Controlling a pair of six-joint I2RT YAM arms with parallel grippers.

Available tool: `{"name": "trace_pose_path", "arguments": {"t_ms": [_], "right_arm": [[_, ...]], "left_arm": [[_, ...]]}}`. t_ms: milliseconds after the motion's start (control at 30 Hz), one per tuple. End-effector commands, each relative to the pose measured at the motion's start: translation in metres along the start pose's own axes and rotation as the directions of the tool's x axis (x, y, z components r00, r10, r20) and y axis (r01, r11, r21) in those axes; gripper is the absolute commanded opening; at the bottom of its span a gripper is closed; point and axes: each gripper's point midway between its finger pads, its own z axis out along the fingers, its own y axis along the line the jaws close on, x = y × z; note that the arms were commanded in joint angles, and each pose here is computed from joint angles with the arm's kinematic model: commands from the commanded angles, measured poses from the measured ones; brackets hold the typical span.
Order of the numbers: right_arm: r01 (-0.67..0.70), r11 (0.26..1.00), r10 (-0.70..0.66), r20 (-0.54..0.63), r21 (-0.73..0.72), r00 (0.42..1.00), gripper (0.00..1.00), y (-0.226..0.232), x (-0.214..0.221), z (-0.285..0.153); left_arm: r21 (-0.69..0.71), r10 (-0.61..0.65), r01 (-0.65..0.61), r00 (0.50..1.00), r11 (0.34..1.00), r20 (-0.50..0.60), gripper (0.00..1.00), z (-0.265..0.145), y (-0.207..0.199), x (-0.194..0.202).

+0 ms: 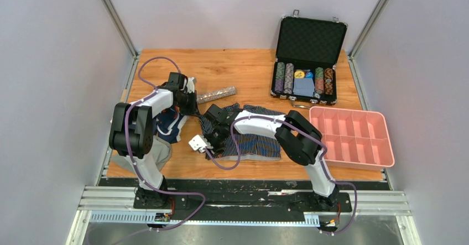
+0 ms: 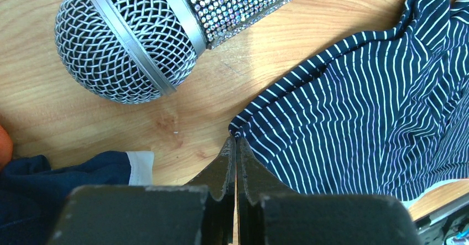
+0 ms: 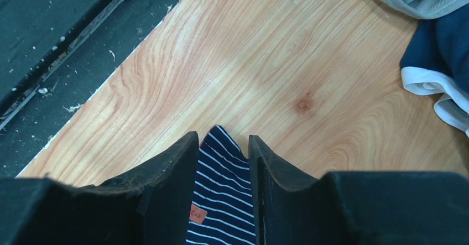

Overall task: Roll the underwear
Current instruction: Fold the underwear at the center of the board.

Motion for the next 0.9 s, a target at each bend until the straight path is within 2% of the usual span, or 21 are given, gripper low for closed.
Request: {"name": "trace_pose_path", "arguments": {"t_ms": [0, 200, 667, 867], "right_arm": [[0.07, 0.997, -0.071, -0.004, -0.024, 0.997, 0.4, -0.005, -0.007, -0.002], [0.096, 0.993, -0.099, -0.04, -0.068, 0.994, 0.38, -0.001, 0.004, 0.001], [0.174, 0.979, -0.177, -0.022, -0.104, 0.984, 0.35, -0.002, 0.006, 0.011], [0.202, 0.974, -0.203, -0.003, -0.107, 0.979, 0.37, -0.005, 0.001, 0.015]], "left_arm": [[0.023, 0.016, -0.018, 0.999, 1.0, 0.052, 0.0, -0.006, -0.008, -0.018], [0.023, 0.017, -0.019, 0.998, 1.0, 0.054, 0.0, -0.007, -0.008, -0.018], [0.031, 0.011, -0.012, 0.999, 0.999, 0.047, 0.0, -0.005, -0.009, -0.017], [0.036, 0.008, -0.009, 0.999, 0.999, 0.043, 0.0, -0.004, -0.009, -0.018]]}}
